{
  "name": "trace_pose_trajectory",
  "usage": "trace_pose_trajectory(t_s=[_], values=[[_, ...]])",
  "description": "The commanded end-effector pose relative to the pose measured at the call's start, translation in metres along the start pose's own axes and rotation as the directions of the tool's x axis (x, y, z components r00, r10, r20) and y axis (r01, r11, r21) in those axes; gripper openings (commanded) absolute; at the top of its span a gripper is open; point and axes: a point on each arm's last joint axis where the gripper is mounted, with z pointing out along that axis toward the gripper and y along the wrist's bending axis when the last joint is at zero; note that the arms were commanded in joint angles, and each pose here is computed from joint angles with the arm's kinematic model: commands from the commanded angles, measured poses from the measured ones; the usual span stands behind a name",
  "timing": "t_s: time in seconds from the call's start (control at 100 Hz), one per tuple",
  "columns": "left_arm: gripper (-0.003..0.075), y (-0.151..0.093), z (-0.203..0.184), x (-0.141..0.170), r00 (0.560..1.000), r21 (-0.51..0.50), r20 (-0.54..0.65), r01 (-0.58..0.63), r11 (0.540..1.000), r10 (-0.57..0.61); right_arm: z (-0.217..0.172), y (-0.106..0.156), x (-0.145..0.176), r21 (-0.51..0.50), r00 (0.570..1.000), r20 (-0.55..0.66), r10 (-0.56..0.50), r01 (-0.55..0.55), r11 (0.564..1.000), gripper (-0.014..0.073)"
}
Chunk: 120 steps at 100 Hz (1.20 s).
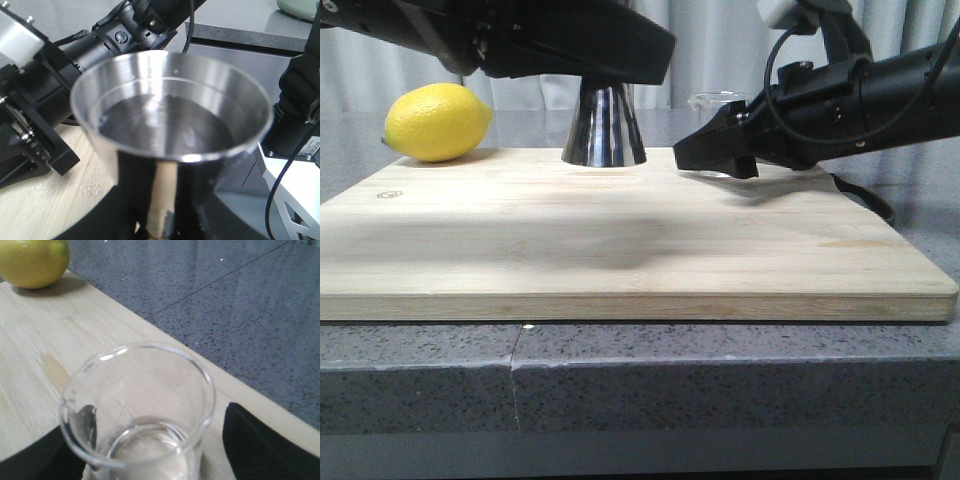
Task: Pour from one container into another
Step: 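Lower the beaker back onto the board with the right gripper and release, then lower the filled jigger onto the board with the left gripper and open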
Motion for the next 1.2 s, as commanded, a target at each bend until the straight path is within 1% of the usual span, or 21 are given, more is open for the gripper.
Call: trace_pose_trajectory(t_s=[0.0,0.1,0.2,0.41,0.6,0.71,0.84,0.95,1.09,1.19], values=[[-0.0020,-0.011,-0.005,-0.027,0.994,0.026,0.108,-0.033,0.999,0.030,-0.013,0.000,-0.033,0.028,0.994,0.096,-0.044,0.041,0.999,0.0531],[-0.0020,-0.011,-0.005,-0.027,0.994,0.026,0.108,-0.033,0.999,0.030,-0.017,-0.001,-0.038,0.055,0.995,0.083,-0.055,0.050,0.997,0.0604],[-0.0020,-0.011,-0.005,-0.027,0.994,0.026,0.108,-0.033,0.999,0.030,-0.021,-0.001,-0.044,0.067,0.995,0.087,-0.056,0.050,0.996,0.0648],[-0.0020,-0.011,-0.005,-0.027,0.994,0.026,0.108,-0.033,0.999,0.030,-0.027,0.002,-0.050,0.071,0.996,0.063,-0.069,0.065,0.995,0.0647],[-0.0020,-0.010,-0.005,-0.027,0.994,0.025,0.107,-0.033,0.999,0.030,-0.034,0.005,-0.062,0.062,0.993,0.107,-0.050,0.043,0.997,0.0647],[-0.0020,-0.010,-0.005,-0.026,0.994,0.019,0.105,-0.032,0.999,0.030,-0.040,0.010,-0.073,0.050,0.986,0.152,-0.066,0.059,0.997,0.0647],[-0.0020,-0.009,-0.005,-0.026,0.994,0.011,0.103,-0.033,0.999,0.032,-0.053,0.017,-0.092,0.042,0.971,0.220,-0.097,0.090,0.995,0.0647],[-0.0020,-0.008,-0.005,-0.026,0.992,-0.001,0.102,-0.068,0.998,0.068,-0.068,0.024,-0.110,0.056,0.952,0.273,-0.136,0.125,0.991,0.0647],[-0.0019,-0.003,-0.011,-0.025,0.990,-0.032,0.101,-0.095,0.995,0.097,-0.094,0.037,-0.137,0.086,0.916,0.348,-0.197,0.178,0.980,0.0647],[-0.0020,0.001,-0.016,-0.025,0.988,-0.061,0.112,-0.104,0.993,0.110,-0.115,0.048,-0.156,0.112,0.882,0.404,-0.244,0.217,0.970,0.0647]])
